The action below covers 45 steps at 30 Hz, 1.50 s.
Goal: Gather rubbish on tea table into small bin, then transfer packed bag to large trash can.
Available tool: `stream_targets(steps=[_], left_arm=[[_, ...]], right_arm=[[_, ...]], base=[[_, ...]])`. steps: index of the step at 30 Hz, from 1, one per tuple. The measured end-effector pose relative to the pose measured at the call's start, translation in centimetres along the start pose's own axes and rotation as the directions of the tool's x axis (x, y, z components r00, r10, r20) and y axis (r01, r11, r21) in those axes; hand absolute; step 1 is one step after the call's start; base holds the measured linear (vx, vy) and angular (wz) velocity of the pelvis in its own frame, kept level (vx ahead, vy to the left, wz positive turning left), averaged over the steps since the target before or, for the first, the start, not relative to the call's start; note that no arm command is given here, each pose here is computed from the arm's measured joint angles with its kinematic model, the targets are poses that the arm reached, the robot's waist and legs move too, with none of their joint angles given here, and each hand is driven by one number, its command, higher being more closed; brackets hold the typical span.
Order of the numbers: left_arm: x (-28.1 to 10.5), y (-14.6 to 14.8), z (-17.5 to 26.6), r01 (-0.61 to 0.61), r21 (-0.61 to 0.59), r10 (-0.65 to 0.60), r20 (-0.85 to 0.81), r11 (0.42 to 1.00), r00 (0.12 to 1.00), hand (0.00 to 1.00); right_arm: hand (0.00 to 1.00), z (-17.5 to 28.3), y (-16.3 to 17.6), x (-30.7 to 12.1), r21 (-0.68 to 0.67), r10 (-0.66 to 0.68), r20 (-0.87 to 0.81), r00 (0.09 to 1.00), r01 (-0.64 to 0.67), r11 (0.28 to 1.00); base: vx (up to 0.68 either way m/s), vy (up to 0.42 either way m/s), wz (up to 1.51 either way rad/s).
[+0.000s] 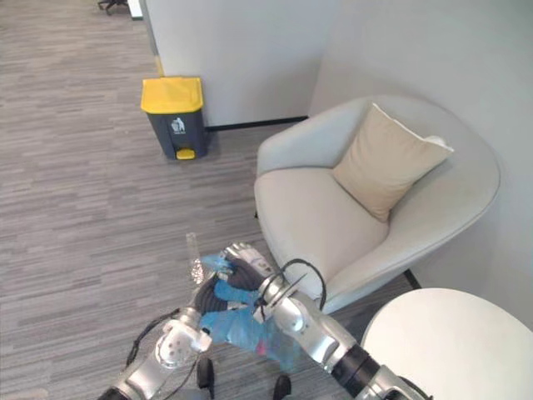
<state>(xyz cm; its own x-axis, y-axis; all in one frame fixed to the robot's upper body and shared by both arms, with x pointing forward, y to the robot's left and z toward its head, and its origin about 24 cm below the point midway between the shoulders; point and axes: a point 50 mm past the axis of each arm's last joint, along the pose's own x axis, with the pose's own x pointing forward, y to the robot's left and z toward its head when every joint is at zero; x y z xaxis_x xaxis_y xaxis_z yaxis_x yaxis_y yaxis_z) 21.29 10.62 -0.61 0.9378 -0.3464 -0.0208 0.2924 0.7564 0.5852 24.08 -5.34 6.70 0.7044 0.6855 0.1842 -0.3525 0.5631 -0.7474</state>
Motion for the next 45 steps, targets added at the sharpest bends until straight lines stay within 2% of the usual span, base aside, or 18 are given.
stream_targets(steps=[7, 34, 45], left_arm=[[-0.3, 0.6, 0.4, -0.029, 0.007, 0.029, 0.020, 1.000, 0.999, 0.00], [-1.8, 3.5, -1.9, -0.166, 0.017, 0.167, -0.095, 0.986, 0.981, 0.00], [-1.4, 3.9, -1.1, -0.227, -0.023, 0.225, -0.079, 0.974, 0.971, 0.00]], right_arm=[[1.00, 0.2, -0.6, 0.5, -0.021, -0.002, 0.020, 1.000, 0.003, 1.000], [1.00, 0.4, -3.5, 1.3, -0.061, -0.099, 0.045, 0.994, 0.102, 0.993], [1.00, 1.2, -4.1, 1.7, 0.009, -0.137, 0.070, 0.988, 0.137, 0.991]], base=[[0.00, 0.000, 0.00], [0.01, 0.000, -0.02], [0.00, 0.000, 0.00]])
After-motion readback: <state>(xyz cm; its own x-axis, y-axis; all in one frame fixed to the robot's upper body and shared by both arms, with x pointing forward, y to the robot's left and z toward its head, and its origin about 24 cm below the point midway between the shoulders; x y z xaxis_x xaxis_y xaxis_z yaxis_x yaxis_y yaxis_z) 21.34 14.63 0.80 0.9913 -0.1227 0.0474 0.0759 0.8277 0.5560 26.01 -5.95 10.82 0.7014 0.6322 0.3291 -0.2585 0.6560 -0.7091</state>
